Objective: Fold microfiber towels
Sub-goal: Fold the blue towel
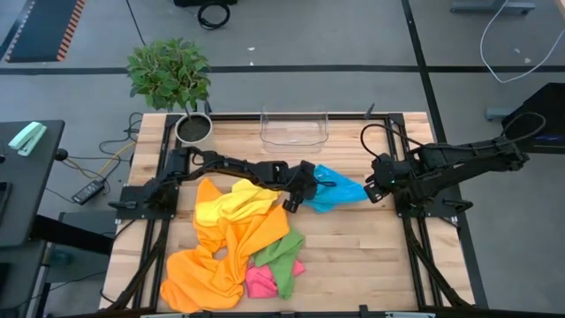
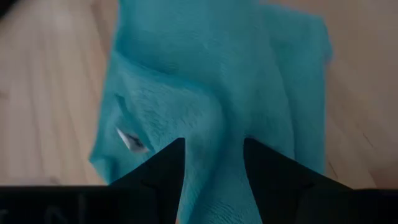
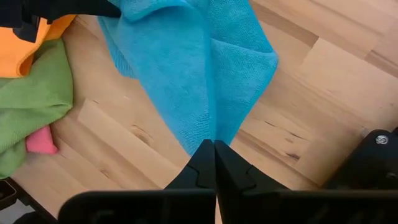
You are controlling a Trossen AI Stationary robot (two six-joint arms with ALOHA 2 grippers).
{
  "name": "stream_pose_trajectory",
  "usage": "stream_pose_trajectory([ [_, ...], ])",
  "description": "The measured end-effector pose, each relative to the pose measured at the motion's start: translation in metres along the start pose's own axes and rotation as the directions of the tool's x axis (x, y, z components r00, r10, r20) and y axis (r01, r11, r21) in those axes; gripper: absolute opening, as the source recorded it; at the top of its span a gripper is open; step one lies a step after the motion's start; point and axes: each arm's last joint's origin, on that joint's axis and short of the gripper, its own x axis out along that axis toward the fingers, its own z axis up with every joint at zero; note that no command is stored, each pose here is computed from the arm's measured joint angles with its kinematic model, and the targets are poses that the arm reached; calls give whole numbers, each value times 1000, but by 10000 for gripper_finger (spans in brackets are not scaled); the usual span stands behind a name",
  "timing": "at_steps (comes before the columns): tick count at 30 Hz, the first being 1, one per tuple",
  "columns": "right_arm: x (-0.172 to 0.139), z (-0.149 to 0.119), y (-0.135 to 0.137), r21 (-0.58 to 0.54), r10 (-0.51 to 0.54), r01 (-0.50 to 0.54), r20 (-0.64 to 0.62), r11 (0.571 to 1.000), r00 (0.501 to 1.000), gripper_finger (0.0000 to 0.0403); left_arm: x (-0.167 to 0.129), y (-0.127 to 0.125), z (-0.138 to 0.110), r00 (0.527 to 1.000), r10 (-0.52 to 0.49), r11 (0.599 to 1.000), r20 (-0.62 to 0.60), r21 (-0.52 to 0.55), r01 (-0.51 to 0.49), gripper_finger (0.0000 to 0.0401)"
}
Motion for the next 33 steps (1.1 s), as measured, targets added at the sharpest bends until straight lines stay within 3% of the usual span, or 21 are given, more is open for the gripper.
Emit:
stream_pose_trajectory([
  [8,0,0,0,0,0,0,0,1000,1000,0,0,2,1,999,39,999,3,-7,-39,157],
  [21,0,0,0,-7,0,0,0,1000,1000,0,0,3,2,999,44,999,14,-13,-44,69],
  [26,0,0,0,-11,0,0,0,1000,1000,0,0,4,3,999,29,996,32,-87,-27,12],
  [33,0,0,0,-30,0,0,0,1000,1000,0,-7,8,6,998,35,974,57,-226,-21,5],
])
